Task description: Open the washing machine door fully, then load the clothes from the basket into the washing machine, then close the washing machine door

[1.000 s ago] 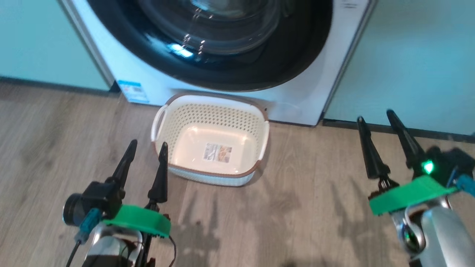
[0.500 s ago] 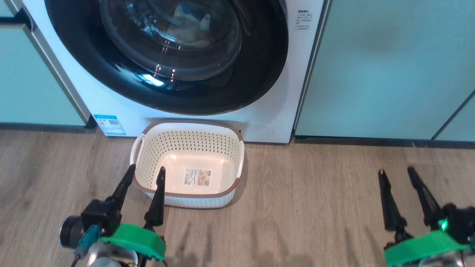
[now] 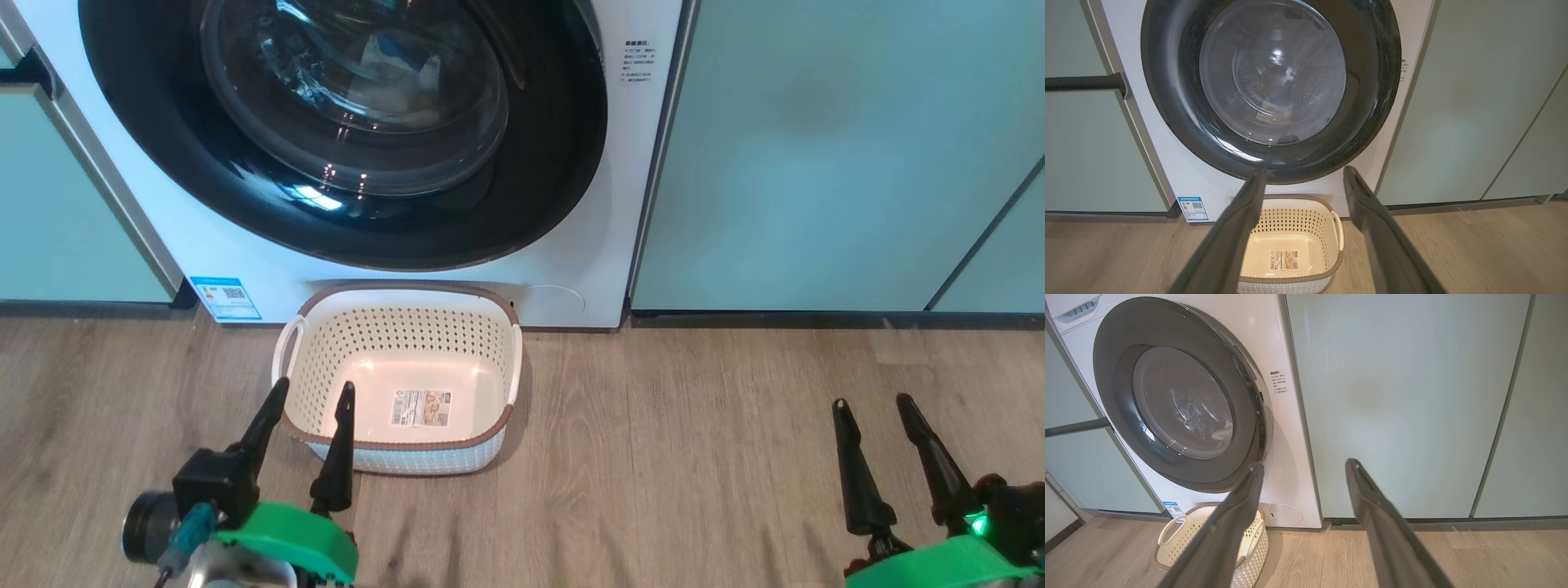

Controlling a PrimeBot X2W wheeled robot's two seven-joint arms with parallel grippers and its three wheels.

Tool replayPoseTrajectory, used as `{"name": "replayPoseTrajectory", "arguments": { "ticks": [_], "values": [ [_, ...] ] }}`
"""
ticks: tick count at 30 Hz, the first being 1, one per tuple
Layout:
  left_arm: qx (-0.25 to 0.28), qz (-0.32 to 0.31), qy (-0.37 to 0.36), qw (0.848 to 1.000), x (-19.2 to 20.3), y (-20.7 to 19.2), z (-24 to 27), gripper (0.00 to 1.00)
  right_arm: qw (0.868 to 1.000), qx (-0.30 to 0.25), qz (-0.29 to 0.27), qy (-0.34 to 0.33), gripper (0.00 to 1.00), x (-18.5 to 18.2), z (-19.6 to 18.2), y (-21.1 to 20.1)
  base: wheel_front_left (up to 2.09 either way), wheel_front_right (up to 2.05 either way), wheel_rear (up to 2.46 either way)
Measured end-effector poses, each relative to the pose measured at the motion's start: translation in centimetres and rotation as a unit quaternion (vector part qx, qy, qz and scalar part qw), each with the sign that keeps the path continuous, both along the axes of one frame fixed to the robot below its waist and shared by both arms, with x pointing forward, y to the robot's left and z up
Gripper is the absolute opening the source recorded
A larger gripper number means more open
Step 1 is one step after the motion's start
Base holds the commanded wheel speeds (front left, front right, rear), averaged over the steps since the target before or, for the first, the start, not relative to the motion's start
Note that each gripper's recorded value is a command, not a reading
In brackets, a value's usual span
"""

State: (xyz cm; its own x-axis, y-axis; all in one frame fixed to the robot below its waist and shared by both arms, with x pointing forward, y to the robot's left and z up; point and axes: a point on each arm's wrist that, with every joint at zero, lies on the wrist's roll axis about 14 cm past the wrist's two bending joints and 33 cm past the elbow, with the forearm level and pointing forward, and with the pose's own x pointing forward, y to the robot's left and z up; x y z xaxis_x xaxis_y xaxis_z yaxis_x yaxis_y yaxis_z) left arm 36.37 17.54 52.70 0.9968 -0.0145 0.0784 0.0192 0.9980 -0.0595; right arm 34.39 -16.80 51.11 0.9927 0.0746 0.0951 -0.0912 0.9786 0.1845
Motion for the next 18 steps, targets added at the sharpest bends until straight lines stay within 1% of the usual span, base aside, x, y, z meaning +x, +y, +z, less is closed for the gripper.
{"name": "replayPoseTrajectory", "arguments": {
  "ticks": [18],
  "values": [
    [-0.001,0.009,0.004,1.0,0.12,0.49,-0.03,1.0,1.0,0.012,0.003,0.005,1.0,0.2,-0.33,0.26,0.0,0.0,0.0]
  ]
}}
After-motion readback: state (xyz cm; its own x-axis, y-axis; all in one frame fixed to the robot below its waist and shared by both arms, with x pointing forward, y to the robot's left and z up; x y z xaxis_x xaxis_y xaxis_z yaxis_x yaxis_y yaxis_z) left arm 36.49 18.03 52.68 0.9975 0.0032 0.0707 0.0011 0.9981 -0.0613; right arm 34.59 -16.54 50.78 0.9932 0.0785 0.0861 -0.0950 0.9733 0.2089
